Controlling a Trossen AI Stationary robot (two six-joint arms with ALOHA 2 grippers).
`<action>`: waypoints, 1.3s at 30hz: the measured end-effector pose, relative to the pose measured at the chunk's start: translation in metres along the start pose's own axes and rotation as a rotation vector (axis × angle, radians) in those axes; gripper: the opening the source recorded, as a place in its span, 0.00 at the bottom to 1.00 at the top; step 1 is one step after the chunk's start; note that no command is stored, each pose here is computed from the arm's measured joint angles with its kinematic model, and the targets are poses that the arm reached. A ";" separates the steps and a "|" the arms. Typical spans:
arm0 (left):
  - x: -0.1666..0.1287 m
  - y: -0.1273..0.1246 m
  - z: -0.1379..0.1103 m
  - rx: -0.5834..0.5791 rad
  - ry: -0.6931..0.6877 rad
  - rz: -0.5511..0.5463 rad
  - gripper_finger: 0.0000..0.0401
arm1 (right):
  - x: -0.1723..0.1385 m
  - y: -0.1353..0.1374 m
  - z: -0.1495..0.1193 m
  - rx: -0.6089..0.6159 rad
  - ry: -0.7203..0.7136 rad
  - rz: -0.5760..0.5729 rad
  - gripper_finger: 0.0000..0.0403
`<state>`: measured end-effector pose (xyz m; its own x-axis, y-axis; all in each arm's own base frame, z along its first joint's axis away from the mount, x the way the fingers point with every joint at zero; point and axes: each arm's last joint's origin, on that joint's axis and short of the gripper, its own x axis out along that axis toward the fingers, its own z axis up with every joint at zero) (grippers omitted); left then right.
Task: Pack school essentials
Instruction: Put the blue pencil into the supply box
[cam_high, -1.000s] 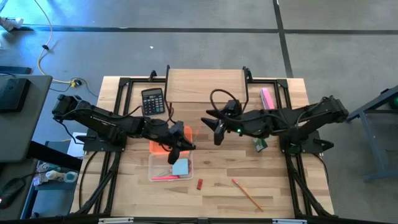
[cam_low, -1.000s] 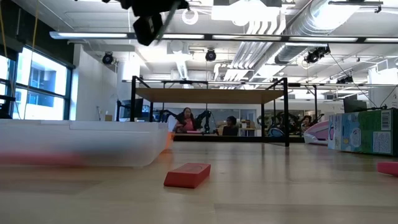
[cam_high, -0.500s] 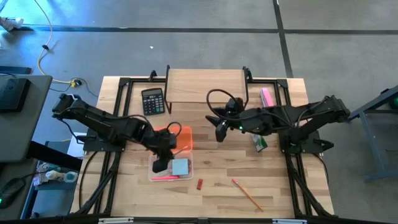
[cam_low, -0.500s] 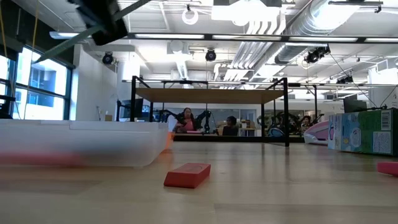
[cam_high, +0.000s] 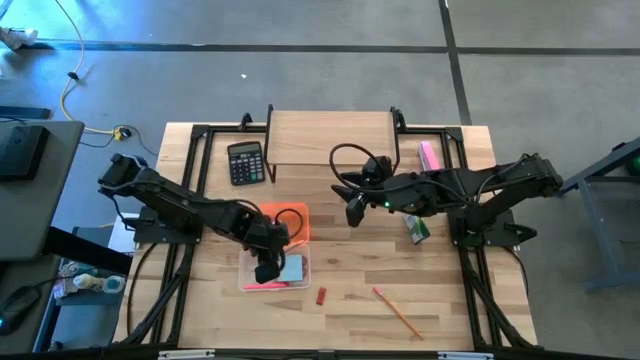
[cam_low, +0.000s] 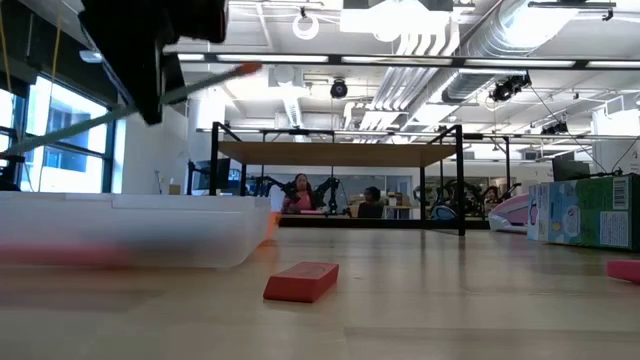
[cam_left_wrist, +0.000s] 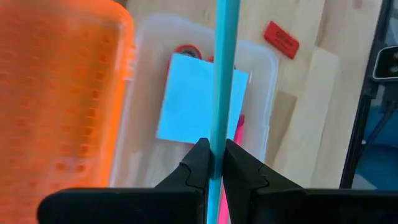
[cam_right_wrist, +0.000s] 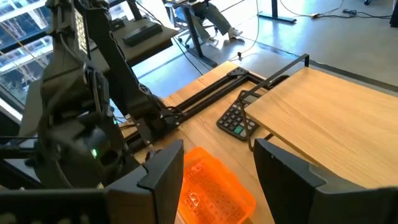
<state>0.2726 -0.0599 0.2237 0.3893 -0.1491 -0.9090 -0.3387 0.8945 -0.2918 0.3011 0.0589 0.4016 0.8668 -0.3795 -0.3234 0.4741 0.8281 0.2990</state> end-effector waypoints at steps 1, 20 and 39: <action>0.005 0.000 -0.001 -0.007 0.024 0.003 0.04 | 0.000 0.000 0.000 -0.002 0.003 -0.002 0.46; 0.047 -0.006 -0.008 -0.032 0.189 0.021 0.05 | 0.000 -0.002 -0.003 -0.003 0.026 -0.017 0.46; 0.050 -0.001 -0.005 -0.033 0.192 0.038 0.30 | -0.003 -0.005 -0.004 -0.003 0.047 -0.029 0.46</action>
<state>0.2880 -0.0707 0.1768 0.2062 -0.1956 -0.9588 -0.3791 0.8873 -0.2625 0.2954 0.0578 0.3978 0.8444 -0.3837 -0.3739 0.4986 0.8181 0.2866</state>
